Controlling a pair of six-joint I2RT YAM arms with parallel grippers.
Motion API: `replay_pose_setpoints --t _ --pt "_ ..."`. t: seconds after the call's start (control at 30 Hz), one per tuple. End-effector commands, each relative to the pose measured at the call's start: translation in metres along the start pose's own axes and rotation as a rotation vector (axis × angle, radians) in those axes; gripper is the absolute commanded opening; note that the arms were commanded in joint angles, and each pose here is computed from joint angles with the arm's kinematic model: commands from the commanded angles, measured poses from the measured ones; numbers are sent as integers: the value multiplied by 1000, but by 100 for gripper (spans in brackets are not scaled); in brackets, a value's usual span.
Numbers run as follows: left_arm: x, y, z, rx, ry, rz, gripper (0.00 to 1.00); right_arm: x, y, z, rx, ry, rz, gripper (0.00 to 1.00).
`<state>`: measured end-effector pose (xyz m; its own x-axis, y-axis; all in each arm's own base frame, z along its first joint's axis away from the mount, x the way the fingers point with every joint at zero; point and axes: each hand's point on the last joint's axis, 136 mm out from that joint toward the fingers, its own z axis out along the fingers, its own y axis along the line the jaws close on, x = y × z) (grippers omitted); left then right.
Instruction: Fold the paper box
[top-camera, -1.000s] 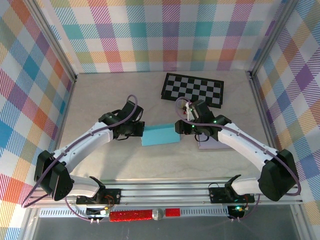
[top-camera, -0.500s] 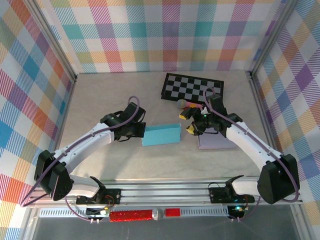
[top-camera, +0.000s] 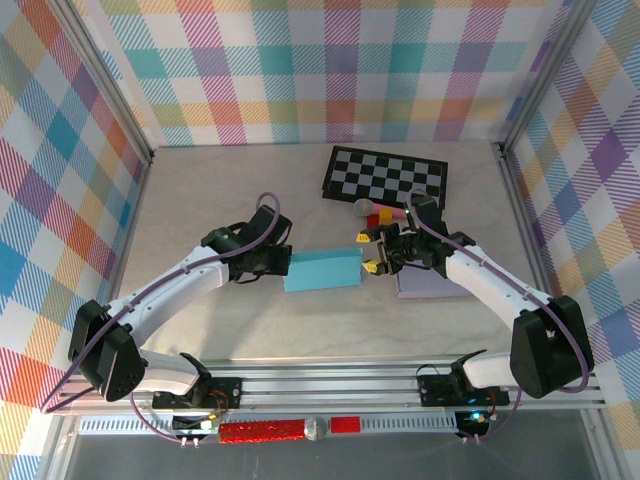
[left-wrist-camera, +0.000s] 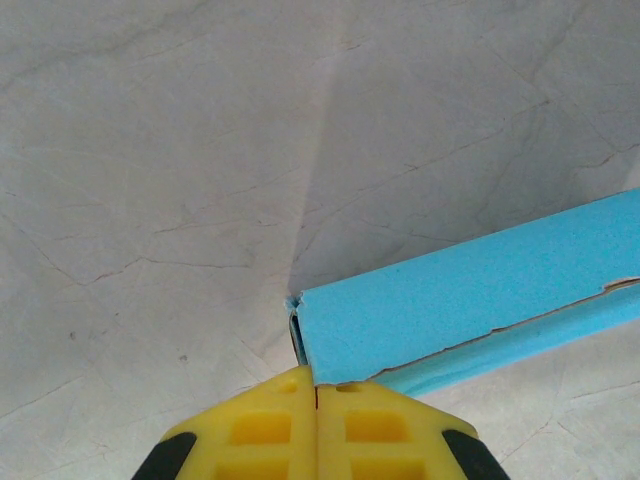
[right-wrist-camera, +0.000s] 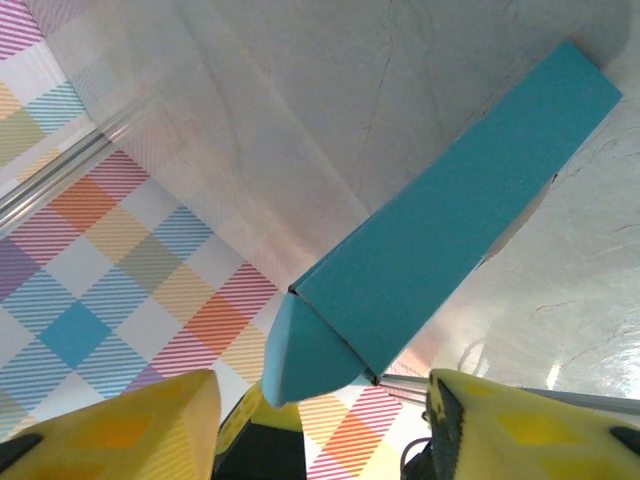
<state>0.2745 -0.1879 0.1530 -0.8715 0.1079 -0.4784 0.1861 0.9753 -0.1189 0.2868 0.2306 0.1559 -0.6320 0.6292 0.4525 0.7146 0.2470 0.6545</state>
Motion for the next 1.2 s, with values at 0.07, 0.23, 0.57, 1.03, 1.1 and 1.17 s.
replay_pose_setpoints --t 0.07,0.23,0.57,1.03,1.1,1.17 --pt "17 2 2 -21 65 4 4 2 -13 7 28 33 31 50" --pt "17 1 1 -18 65 0 6 0 -21 9 60 33 30 42" --pt "10 -2 -22 21 25 -124 25 -3 -37 12 135 26 7 37" --pt "-6 8 -51 163 32 -671 54 -5 -34 11 149 12 -13 36" --pt "-6 14 -47 167 40 -717 54 -6 -34 11 152 11 -13 36" --pt "-5 17 -40 178 55 -754 54 -6 -35 11 153 10 -12 36"
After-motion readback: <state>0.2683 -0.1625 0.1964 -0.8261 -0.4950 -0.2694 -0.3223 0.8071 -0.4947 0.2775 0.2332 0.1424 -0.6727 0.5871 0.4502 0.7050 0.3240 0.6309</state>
